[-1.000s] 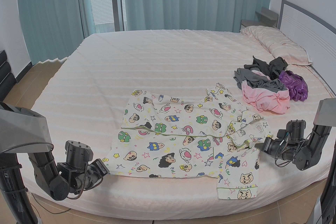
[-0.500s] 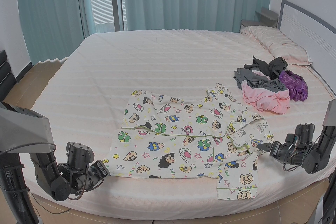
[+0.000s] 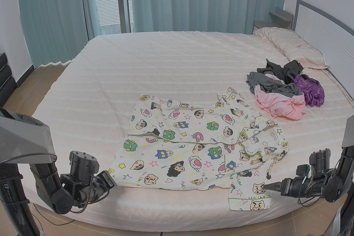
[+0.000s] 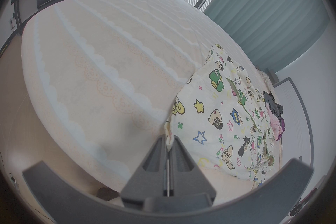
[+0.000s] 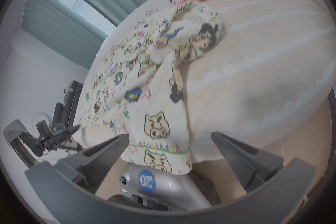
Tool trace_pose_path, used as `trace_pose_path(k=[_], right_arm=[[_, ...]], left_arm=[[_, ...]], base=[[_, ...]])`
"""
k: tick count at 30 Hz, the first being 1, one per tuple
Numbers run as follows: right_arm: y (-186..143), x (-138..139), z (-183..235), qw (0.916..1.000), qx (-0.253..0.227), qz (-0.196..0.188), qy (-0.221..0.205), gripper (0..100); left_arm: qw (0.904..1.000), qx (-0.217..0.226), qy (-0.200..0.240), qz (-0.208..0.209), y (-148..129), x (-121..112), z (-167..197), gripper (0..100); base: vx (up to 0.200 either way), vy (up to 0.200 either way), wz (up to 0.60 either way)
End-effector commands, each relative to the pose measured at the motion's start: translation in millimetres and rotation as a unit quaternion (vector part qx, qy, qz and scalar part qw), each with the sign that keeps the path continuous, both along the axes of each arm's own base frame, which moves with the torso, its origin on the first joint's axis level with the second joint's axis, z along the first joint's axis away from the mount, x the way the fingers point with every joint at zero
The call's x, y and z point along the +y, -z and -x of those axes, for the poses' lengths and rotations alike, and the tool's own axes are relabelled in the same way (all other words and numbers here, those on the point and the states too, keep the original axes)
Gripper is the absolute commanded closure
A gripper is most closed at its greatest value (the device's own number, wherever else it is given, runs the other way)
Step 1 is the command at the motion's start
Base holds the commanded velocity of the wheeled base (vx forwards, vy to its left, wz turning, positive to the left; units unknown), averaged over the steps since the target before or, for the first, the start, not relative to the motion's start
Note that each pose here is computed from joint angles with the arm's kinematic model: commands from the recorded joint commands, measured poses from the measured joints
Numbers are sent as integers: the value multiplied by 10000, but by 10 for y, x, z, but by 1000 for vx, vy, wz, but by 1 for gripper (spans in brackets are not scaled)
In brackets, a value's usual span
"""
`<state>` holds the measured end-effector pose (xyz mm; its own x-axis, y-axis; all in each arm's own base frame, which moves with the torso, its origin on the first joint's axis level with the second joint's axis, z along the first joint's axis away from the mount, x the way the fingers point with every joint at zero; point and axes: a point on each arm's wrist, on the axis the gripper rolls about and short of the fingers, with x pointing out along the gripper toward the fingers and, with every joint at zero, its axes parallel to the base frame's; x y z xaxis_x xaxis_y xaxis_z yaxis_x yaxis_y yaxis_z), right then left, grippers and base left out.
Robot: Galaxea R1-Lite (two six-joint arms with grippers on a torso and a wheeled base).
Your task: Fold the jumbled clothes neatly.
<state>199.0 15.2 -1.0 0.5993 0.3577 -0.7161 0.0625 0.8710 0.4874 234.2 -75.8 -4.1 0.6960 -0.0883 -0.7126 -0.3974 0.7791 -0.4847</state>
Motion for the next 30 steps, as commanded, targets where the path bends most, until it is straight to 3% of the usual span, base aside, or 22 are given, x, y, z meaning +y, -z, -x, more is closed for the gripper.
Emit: trace_pose_path(k=[1,16,17,30], right_arm=[[187,84,117,9979,532,139,-347,0],[280,183,107,9955,666,184,-656,0],[288,184,103,9954,679,177,-645,100],[240,79,169,9958,804,209,-390,100]], left_arm=[[10000,-48,33,19,-33,-13,19,100],[10000,-70,33,26,-44,-13,19,100],[10000,-70,33,26,-44,-13,19,100],[9995,54,292,-62,-44,-66,169,100]], base=[[0,0,0],[0,0,0],[0,0,0],[0,0,0]])
